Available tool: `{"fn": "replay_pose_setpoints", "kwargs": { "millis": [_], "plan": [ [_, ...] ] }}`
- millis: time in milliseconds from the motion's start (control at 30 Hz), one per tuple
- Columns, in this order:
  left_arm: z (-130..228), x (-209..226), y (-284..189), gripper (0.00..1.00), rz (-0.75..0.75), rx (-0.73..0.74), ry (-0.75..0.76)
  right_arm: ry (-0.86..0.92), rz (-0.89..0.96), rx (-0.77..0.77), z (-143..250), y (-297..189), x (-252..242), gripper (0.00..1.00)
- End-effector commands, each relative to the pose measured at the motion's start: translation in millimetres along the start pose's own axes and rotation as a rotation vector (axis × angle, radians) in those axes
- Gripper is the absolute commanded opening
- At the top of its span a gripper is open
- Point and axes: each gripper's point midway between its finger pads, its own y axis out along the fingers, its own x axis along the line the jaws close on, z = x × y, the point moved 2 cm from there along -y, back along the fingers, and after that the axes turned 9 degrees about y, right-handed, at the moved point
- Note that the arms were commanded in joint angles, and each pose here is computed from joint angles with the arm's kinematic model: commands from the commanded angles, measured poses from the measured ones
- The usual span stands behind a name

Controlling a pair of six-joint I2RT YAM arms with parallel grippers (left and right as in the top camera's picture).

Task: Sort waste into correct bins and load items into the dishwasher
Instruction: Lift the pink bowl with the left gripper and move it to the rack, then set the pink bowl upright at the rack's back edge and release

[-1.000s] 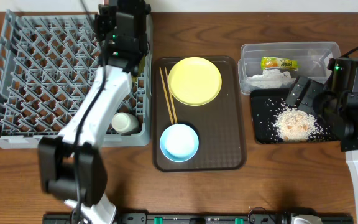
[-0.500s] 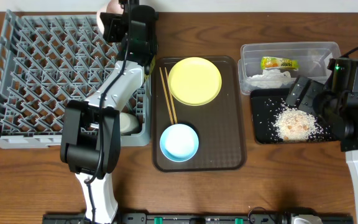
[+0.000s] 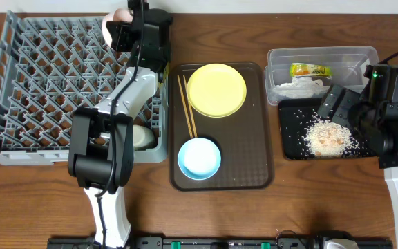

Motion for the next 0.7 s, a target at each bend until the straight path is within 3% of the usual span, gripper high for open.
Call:
{"fn": "replay_pose_setpoints", "kwargs": {
  "millis": [0, 667],
  "plan": [
    [4, -2, 5, 0.08, -0.008, 0.011, -0.019, 0.016, 0.012, -0.017, -5, -2, -3, 0.99],
    [6, -26, -17, 0.08, 0.059, 0.009, 0.071, 0.016, 0.012, -0.017, -5, -2, -3, 0.99]
  ]
}}
